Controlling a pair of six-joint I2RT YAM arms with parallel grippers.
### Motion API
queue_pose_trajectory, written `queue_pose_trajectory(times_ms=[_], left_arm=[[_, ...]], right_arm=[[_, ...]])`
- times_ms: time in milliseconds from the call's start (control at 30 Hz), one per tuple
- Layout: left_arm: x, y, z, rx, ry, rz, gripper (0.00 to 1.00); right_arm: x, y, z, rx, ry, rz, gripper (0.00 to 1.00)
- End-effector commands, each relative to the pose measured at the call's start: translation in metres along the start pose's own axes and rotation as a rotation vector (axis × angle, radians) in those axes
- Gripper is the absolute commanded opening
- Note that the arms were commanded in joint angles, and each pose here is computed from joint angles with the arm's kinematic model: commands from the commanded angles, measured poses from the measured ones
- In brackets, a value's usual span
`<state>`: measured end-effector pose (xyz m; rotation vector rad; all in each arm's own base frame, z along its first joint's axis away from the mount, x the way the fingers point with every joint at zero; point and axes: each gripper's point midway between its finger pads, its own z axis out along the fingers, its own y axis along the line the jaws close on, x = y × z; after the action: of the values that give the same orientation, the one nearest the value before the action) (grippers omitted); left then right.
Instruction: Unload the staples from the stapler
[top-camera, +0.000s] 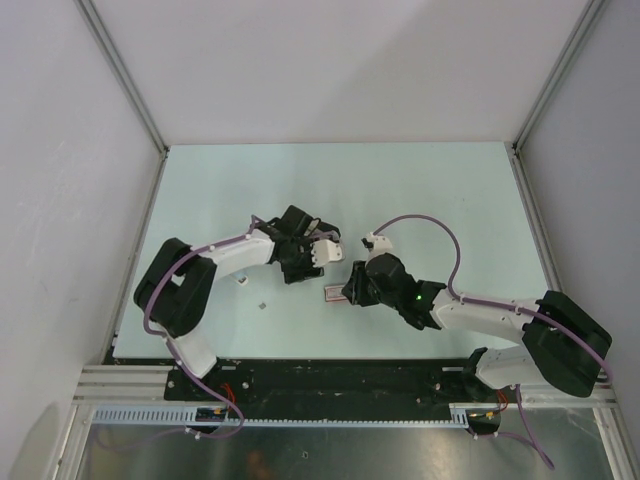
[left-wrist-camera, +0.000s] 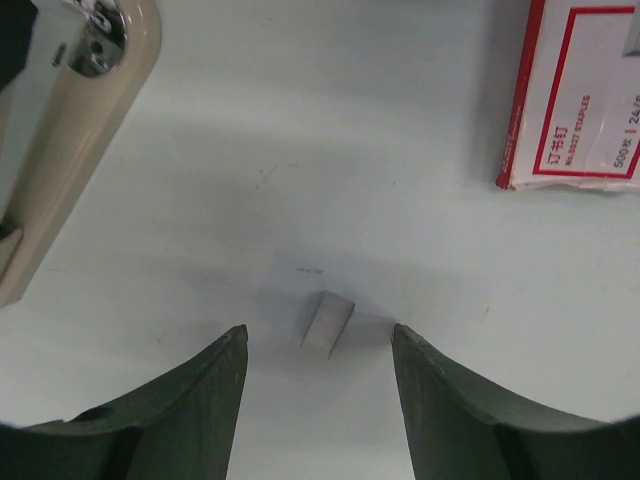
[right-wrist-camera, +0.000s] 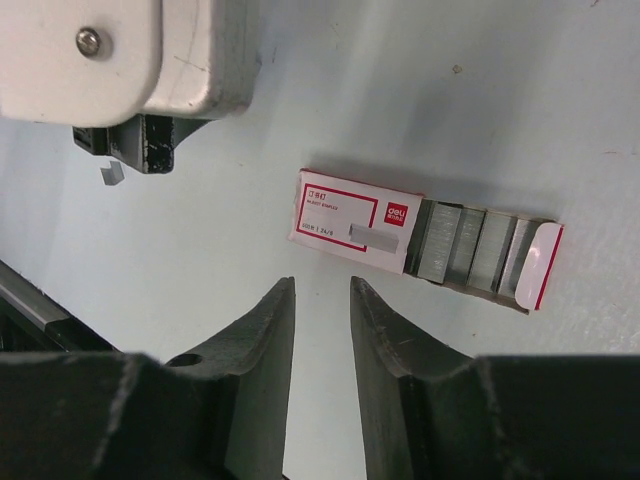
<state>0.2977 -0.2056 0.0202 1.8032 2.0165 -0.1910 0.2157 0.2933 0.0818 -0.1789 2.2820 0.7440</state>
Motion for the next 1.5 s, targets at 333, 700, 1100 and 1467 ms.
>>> queue_pose_trajectory(times_ms=[333,700,1100,1467], left_arm=[[-0.002,0.007,0.007,-0.013,0.039,0.086,0.41],[0.003,0.002,0.001,-0.014,0.052,0.064,0.24],[-0.006,-0.001,0.0,0.0,0.033,0.04,0.45],[-0.007,-0.002,0.007,0.025,0.038,0.044,0.37]], right_arm=[[-0.017,0.006,-0.006,-0.029,-0.07,0.022,0.29],[-0.019,0.006,-0.007,-0.033,-0.075,0.022,0.26],[-0.019,0.007,-0.009,-0.032,-0.084,0.023,0.26],[-0.017,0.006,-0.008,-0.039,-0.079,0.029,0.25]])
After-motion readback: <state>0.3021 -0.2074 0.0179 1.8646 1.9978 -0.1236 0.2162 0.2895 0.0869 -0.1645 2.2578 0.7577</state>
